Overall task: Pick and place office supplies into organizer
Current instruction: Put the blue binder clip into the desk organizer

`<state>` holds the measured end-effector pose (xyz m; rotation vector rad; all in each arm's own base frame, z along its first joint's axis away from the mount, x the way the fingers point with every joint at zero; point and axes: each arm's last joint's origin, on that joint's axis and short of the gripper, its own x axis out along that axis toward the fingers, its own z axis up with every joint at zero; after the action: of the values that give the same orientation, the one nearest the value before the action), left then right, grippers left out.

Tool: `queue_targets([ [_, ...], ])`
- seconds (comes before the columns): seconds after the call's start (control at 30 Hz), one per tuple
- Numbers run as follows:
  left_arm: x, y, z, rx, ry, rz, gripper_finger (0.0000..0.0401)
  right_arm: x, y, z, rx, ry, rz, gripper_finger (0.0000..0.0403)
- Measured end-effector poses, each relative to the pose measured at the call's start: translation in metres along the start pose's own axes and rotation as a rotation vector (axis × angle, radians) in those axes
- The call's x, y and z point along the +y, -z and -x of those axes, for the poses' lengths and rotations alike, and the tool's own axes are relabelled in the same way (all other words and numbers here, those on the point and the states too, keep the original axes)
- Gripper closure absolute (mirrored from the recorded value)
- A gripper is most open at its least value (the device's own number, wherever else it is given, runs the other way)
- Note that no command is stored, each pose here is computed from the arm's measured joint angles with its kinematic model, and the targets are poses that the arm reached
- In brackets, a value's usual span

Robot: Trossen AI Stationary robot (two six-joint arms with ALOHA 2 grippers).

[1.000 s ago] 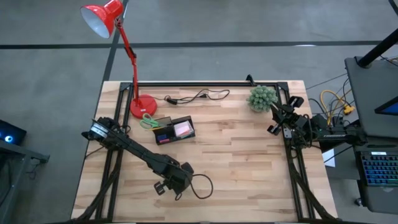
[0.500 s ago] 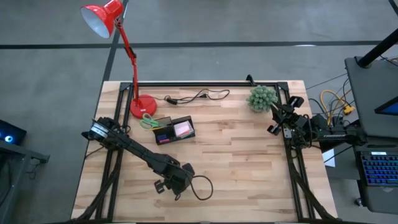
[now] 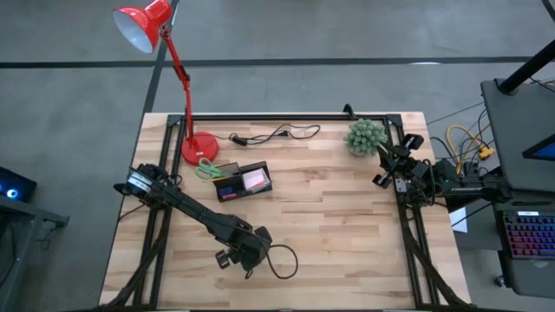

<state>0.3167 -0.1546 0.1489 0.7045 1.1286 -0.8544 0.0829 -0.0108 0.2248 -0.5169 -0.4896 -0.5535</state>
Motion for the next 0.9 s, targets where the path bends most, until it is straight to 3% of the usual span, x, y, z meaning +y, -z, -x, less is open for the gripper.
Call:
queue_targets([
  [0.57,-0.005,0.004,-0.004,0.031,0.018,-0.134,0.026,0.0,0.0,0.0,0.001,0.0,0.001,0.0351],
  [0.9,-0.004,0.006,-0.018,0.043,0.043,-0.131,0.0351,0.0,0.0,0.0,0.0,0.0,0.0,0.0351],
])
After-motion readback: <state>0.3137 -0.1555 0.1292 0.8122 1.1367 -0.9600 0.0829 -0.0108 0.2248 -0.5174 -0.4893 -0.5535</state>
